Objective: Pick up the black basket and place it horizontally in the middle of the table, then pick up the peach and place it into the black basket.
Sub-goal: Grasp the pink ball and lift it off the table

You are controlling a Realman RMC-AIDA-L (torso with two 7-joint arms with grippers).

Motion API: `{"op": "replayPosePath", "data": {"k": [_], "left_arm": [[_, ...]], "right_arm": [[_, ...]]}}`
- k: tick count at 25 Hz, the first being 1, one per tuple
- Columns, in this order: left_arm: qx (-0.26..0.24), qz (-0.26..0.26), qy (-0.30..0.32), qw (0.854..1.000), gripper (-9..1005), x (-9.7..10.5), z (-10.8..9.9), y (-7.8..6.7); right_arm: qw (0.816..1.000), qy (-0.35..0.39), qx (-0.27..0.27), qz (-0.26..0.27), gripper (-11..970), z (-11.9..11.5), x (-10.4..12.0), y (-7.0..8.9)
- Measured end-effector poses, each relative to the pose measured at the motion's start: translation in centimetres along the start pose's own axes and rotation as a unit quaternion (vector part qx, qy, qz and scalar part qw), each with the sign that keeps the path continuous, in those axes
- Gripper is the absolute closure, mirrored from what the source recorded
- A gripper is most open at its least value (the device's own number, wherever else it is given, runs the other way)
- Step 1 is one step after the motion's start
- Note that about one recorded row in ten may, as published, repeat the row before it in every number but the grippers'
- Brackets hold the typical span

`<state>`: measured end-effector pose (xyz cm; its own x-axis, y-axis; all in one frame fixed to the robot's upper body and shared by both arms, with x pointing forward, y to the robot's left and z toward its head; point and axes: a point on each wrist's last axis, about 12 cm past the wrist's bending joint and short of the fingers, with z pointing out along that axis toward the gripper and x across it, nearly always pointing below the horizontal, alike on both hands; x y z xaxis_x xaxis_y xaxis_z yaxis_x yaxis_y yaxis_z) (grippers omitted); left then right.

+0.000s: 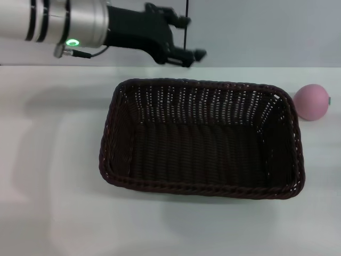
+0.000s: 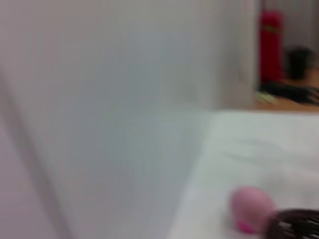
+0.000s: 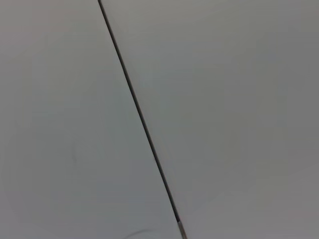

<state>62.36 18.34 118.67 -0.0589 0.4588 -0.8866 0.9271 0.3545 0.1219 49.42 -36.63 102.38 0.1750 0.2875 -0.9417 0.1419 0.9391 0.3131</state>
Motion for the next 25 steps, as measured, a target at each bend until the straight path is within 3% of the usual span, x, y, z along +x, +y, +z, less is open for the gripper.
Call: {"op": "replayPosePath", "data": {"k": [2, 6, 8, 11, 12, 13, 17, 21, 22, 24, 25], "left_arm": [[-0.055, -0.041, -0.032, 0.997, 183, 2.0, -1.0, 0.4], [-0.097, -0.078, -0.061, 0.990, 183, 3.8, -1.8, 0.4], [-0.164, -0.136, -0.109, 0.971, 183, 7.1, -3.2, 0.1], [-0.199, -0.164, -0.138, 0.956, 183, 9.2, -4.3, -0.5], [-0.227, -0.188, -0.170, 0.940, 183, 10.8, -5.2, -1.0], [-0.227, -0.188, -0.170, 0.940, 183, 10.8, -5.2, -1.0], [-0.278, -0.223, -0.225, 0.907, 183, 13.9, -6.8, -2.4], [-0.318, -0.231, -0.270, 0.879, 183, 16.2, -7.9, -4.0], [-0.327, -0.233, -0.277, 0.873, 183, 16.6, -8.1, -4.3], [-0.346, -0.230, -0.287, 0.863, 183, 17.3, -8.3, -4.8], [-0.354, -0.231, -0.290, 0.859, 183, 17.6, -8.4, -5.0]], "right_arm": [[1.000, 0.001, -0.002, 0.000, 250, 0.0, 0.0, 0.0], [1.000, 0.007, -0.014, 0.008, 251, 0.0, 0.2, 0.4], [0.999, 0.012, -0.031, 0.028, 252, 0.2, 0.1, 0.6], [0.995, 0.023, -0.067, 0.075, 252, 0.7, -0.4, 0.7], [0.992, 0.030, -0.086, 0.089, 253, 0.9, -0.7, 0.7], [0.989, 0.039, -0.105, 0.099, 253, 1.2, -1.0, 0.8], [0.966, 0.113, -0.204, 0.111, 254, 2.6, -3.2, 0.8], [0.946, 0.189, -0.245, 0.098, 255, 3.8, -5.1, 0.5], [0.928, 0.247, -0.265, 0.084, 255, 4.5, -6.2, 0.5], [0.918, 0.277, -0.274, 0.073, 255, 4.8, -6.8, 0.6], [0.900, 0.326, -0.286, 0.049, 255, 5.3, -7.9, 0.8]]}}
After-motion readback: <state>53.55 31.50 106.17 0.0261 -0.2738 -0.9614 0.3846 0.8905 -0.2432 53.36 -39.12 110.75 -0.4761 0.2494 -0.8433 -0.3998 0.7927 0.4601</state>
